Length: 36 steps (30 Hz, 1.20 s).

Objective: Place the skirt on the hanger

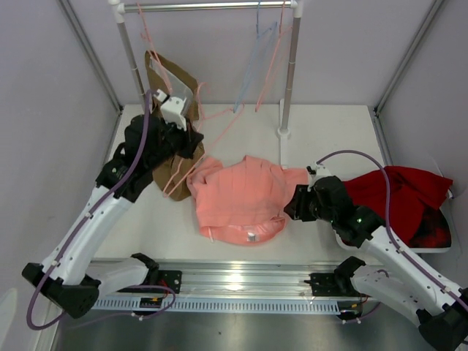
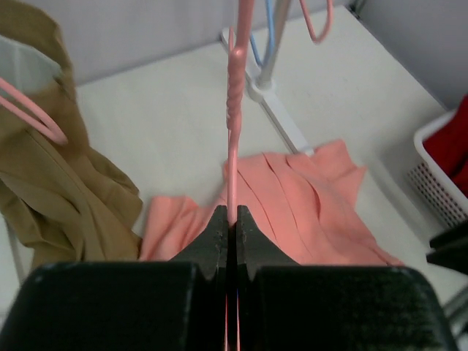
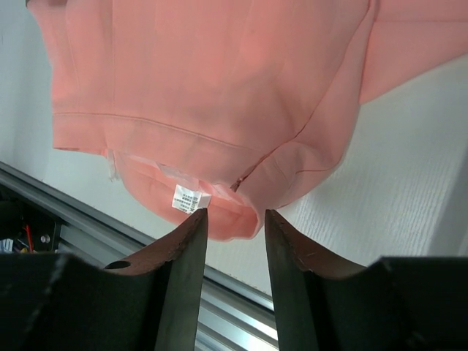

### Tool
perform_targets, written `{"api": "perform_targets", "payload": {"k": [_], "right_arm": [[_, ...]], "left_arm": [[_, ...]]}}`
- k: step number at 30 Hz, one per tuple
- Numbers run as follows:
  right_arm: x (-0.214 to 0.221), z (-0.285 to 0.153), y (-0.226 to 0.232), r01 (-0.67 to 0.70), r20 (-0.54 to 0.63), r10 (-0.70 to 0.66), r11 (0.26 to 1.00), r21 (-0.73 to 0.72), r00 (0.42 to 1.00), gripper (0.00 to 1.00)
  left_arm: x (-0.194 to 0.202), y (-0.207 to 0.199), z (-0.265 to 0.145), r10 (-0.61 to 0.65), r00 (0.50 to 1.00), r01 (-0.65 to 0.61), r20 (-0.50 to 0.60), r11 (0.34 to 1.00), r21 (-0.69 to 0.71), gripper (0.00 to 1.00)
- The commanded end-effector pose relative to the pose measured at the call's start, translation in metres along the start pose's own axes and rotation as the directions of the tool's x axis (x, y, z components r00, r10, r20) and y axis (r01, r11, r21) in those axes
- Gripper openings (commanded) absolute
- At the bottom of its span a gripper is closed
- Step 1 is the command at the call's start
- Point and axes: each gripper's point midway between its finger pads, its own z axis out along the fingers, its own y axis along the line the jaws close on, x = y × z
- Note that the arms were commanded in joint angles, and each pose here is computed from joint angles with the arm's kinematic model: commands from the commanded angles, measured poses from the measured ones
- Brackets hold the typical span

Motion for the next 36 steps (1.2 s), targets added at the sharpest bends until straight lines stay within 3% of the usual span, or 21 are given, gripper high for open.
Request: {"api": "perform_targets", "payload": {"k": [1, 9, 16, 29, 36], "right_arm": [[-0.010, -0.003, 0.015, 0.045, 0.010, -0.045, 0.999, -0.018, 0.999, 0.41], [0.023, 0.018, 0.050, 0.177, -0.094, -0.178, 0.984, -0.016, 0.980, 0.36], [0.053, 0.041, 0.041, 0.307, -0.201, -0.289, 0.949, 0.064, 0.936, 0.30], [0.058, 0.074, 0.041, 0.524, -0.255, -0.478, 0.837, 0.160, 0.841, 0.39], [0.055, 0.084, 0.032, 0.595, -0.293, -0.531, 0.777, 0.205, 0.795, 0.39]], "left_arm": [[0.006, -0.019, -0.027, -0.060, 0.998, 0.059, 0.030, 0.997, 0.041, 0.00], [0.045, -0.039, -0.073, -0.110, 0.992, 0.117, -0.067, 0.985, 0.124, 0.00], [0.083, -0.052, -0.098, -0.113, 0.968, 0.151, -0.224, 0.975, 0.163, 0.00], [0.148, -0.075, -0.120, -0.112, 0.888, 0.235, -0.445, 0.944, 0.231, 0.00], [0.153, -0.078, -0.131, -0.093, 0.875, 0.235, -0.474, 0.939, 0.250, 0.00]]}}
